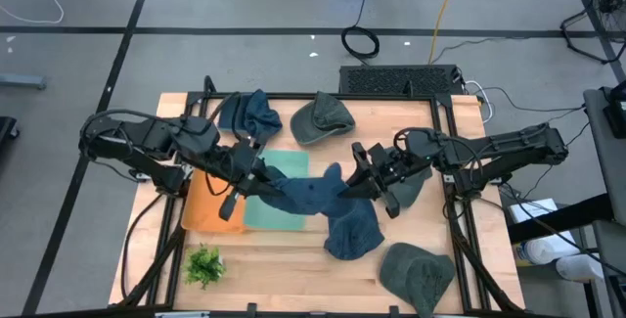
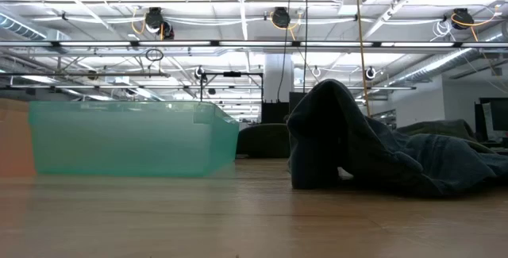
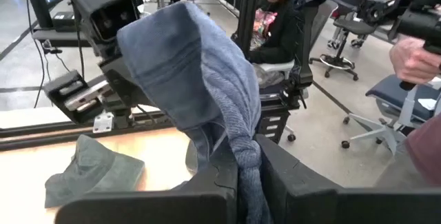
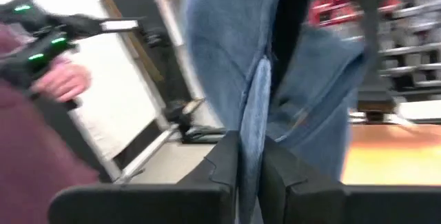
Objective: Pick & Place hat
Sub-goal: Put the top right blue cap into the orange bin
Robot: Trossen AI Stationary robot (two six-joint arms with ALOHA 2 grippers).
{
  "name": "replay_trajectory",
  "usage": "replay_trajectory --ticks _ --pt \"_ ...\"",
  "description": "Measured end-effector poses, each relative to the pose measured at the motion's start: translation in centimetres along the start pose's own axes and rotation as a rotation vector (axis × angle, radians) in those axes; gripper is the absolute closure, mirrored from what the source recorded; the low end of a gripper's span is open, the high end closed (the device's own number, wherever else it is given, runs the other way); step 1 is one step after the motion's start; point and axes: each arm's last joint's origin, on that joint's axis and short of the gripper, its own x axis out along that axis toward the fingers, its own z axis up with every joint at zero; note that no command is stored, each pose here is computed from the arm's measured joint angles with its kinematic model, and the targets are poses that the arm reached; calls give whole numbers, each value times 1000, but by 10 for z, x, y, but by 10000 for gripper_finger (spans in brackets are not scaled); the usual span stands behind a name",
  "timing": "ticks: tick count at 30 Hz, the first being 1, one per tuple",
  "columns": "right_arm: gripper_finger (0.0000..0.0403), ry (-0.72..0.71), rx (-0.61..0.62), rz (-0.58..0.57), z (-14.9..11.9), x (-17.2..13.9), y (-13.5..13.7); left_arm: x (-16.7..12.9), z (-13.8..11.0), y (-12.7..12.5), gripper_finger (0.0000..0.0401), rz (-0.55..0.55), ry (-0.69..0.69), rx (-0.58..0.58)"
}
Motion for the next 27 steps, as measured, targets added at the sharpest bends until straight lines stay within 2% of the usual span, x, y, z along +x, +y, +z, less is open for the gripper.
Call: replay_trajectory --ticks 4,8,13,21,27 --pt "329 -18 -6 -24 5 -8 1 -19 1 3 378 12 7 -18" --pt "284 -50 -28 -12 14 -22 8 -35 -4 7 378 60 72 -67" --pt "246 -143 -59 -24 30 -47 18 -55 -9 13 378 104 122 -143" --pt "229 -251 -135 -82 47 -78 24 -73 -20 20 378 79 231 -243" --pt "230 -264 -141 -97 49 -82 22 -78 -31 24 378 69 353 -338"
